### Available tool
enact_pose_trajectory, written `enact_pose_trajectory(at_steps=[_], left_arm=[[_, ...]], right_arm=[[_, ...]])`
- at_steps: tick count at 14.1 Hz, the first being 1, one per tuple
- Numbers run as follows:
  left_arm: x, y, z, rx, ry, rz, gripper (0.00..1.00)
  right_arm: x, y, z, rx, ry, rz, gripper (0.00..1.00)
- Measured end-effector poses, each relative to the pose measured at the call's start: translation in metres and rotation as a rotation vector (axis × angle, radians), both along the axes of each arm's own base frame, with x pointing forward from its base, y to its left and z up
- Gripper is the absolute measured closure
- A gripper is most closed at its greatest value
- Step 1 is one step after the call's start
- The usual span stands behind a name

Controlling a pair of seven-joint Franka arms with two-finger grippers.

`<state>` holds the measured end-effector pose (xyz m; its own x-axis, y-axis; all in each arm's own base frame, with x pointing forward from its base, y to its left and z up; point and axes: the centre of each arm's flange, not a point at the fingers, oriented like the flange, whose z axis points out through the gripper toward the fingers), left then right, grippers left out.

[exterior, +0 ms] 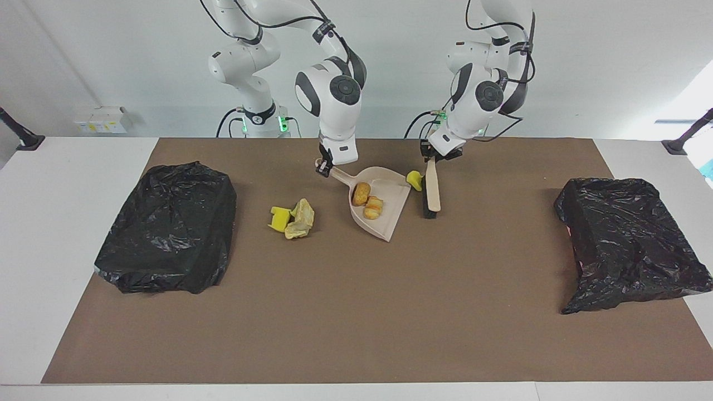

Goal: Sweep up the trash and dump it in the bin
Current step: 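Sweep the remaining yellow sponge into the dustpan with the left gripper's brush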

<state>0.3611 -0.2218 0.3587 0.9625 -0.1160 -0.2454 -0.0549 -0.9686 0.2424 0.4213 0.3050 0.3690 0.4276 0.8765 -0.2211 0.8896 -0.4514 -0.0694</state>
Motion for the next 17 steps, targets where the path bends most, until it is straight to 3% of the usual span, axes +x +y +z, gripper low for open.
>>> enact_pose_trajectory(at_steps=[7,11,17], left_arm=[[0.054,-0.079,0.042,-0.087,-0.017,0.191,0.74],[0.064,-0.081,0.041,-0.085,-0.009,0.201,0.74],[0.071,-0.043,0.031,0.130,-0.045,0.072,0.74]], right_arm=[[0.000,0.000,0.000,0.000,0.000,0.001,0.67],[0.000,0.000,0.000,0.000,0.000,0.001,0.67],[0.005,-0.009,0.009,0.014,-0.009,0.002,0.67]])
